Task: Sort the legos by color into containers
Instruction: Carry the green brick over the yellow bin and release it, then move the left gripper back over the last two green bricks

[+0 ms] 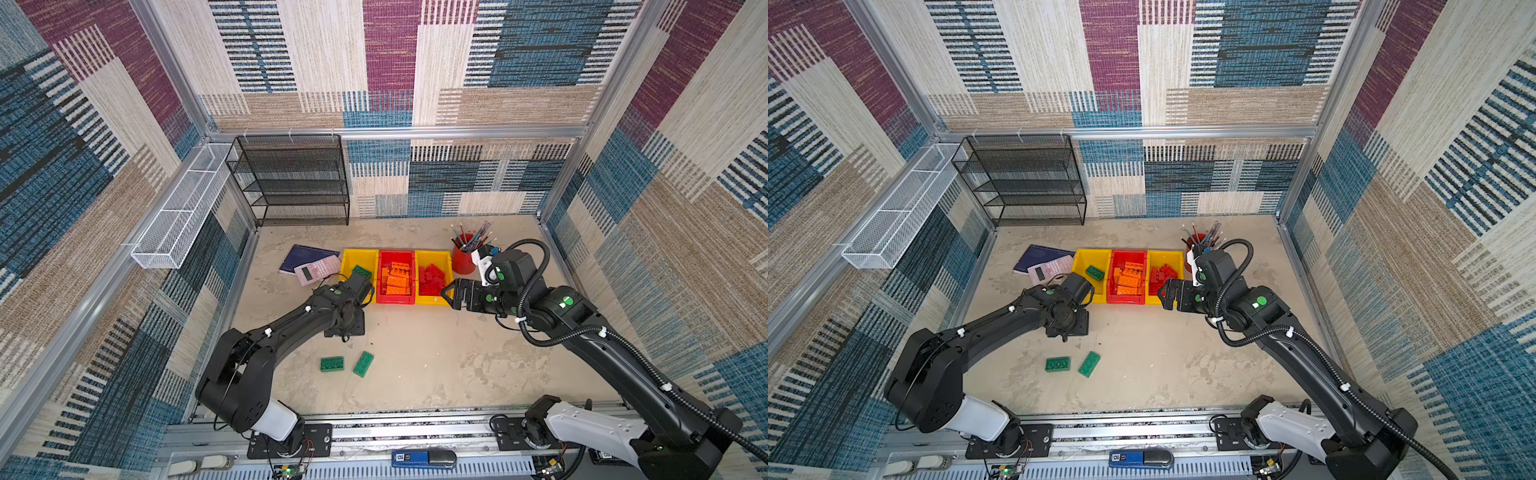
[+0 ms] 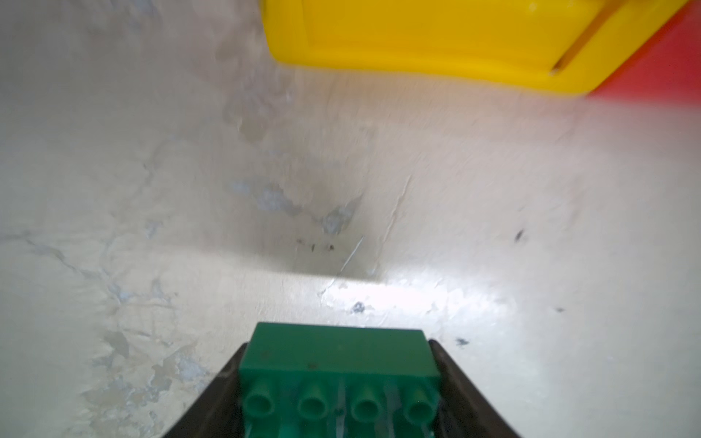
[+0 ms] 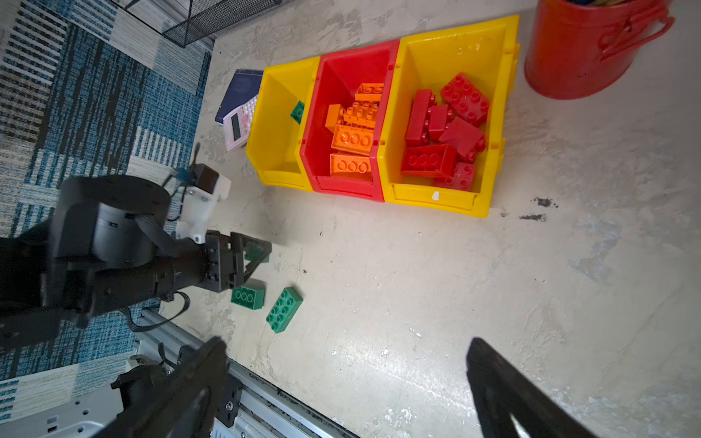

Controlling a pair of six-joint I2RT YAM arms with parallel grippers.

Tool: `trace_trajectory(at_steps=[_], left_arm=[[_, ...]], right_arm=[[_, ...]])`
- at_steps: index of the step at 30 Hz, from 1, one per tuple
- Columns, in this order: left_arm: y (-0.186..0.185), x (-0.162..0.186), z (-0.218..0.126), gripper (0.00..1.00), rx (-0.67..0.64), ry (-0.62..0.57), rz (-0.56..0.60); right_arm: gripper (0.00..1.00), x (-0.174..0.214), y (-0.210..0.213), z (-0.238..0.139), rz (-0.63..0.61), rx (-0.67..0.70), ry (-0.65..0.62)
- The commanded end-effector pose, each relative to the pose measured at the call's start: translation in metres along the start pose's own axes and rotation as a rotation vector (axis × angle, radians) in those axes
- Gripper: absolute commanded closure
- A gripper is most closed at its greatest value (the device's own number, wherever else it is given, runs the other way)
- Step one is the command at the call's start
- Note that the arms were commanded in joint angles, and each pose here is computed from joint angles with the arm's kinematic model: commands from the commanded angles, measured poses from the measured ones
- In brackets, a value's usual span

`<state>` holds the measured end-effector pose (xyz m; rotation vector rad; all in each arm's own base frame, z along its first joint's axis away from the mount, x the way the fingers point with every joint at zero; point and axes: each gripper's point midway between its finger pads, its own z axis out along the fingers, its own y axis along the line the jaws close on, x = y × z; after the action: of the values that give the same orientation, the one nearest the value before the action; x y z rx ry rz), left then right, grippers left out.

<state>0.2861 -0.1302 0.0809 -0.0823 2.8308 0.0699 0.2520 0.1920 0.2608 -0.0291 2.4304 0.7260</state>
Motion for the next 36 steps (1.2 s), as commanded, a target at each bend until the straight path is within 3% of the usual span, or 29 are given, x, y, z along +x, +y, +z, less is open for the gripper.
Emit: trace_trajectory(at_steps=[1, 8, 15, 21, 23, 30, 36], left_arm=[[0.003, -0.033, -0.014, 0.45, -0.027, -0.040, 0.037], [-0.012, -0.120, -0.012, 0.45, 0.025, -0.089, 0.015], [-0.028, -0.170, 0.018, 0.43, 0.037, -0.061, 0.036], [-0.033, -0.196, 0.033, 0.25, 0.045, -0.045, 0.030], [-0.035, -0.202, 0.034, 0.20, 0.045, -0.044, 0.034], [-0.036, -0.202, 0.005, 0.19, 0.082, -0.064, 0.000], [-0.018, -0.149, -0.025, 0.19, 0.053, -0.066, 0.014]], right_arm=[[0.00, -0.009, 0.000, -0.003, -0.001, 0.006, -0.046], [0.00, -0.009, -0.009, -0.006, 0.034, 0.041, -0.076], [0.00, -0.010, -0.019, -0.012, 0.076, 0.094, -0.096], [0.00, -0.013, -0.028, -0.016, 0.093, 0.152, -0.107], [0.00, -0.015, -0.029, -0.018, 0.093, 0.169, -0.110], [0.01, -0.022, -0.025, -0.011, 0.044, 0.176, -0.088], [0.00, -0.018, -0.015, 0.001, -0.012, 0.118, -0.054]])
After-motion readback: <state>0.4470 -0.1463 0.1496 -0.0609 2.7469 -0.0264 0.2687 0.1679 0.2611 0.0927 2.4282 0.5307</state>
